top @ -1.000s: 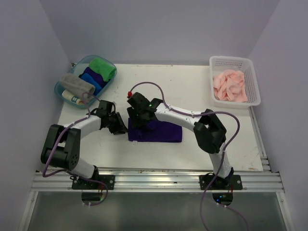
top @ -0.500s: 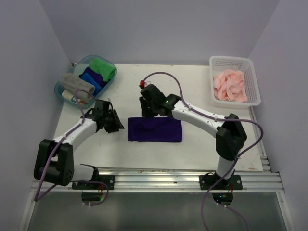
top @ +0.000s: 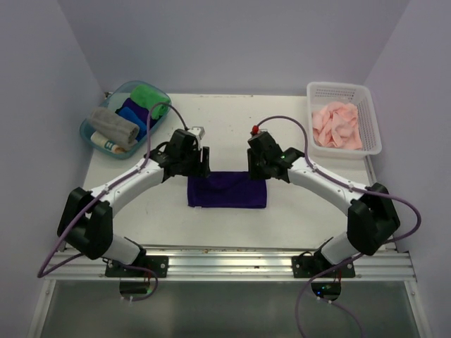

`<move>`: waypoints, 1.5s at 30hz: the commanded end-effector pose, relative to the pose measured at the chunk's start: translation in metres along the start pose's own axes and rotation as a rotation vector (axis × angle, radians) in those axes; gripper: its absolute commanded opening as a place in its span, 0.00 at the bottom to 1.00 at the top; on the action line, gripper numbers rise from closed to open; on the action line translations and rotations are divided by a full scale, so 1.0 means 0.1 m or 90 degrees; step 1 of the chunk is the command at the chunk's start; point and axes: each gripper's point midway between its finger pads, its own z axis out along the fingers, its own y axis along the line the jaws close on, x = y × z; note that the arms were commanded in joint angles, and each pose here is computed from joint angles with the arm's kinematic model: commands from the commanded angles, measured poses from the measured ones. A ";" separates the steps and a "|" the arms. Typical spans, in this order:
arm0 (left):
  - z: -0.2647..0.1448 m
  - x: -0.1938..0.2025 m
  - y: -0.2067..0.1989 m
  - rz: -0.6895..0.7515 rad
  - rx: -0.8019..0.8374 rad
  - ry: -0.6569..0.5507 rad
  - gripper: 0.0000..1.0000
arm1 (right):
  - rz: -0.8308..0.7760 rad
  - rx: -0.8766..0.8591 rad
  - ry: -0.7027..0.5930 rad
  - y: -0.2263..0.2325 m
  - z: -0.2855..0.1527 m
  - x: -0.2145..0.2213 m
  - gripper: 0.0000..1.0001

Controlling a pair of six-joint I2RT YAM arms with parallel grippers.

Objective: Roll the towels
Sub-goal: Fold the towel

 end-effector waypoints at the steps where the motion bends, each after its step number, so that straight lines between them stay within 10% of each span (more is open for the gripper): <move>1: 0.12 -0.04 -0.05 0.045 0.011 0.019 0.65 | 0.025 0.009 -0.048 -0.10 -0.18 -0.13 0.31; 5: 0.20 -0.04 -0.09 0.045 0.024 0.032 0.59 | 0.028 0.017 -0.043 -0.14 -0.17 -0.09 0.31; 12: 0.17 -0.08 -0.14 0.042 0.032 0.036 0.00 | 0.027 0.032 -0.051 -0.20 -0.16 -0.13 0.31; 30: 0.35 0.01 0.72 -0.180 -0.110 0.074 0.01 | 0.006 0.047 -0.020 -0.18 0.12 -0.15 0.30; 35: 0.44 0.05 0.83 -0.211 -0.145 0.087 0.55 | 0.000 0.050 -0.007 -0.20 0.17 -0.09 0.31; 45: -0.01 -0.05 0.82 -0.193 -0.227 -0.004 0.60 | -0.020 0.052 0.009 -0.19 0.30 -0.10 0.21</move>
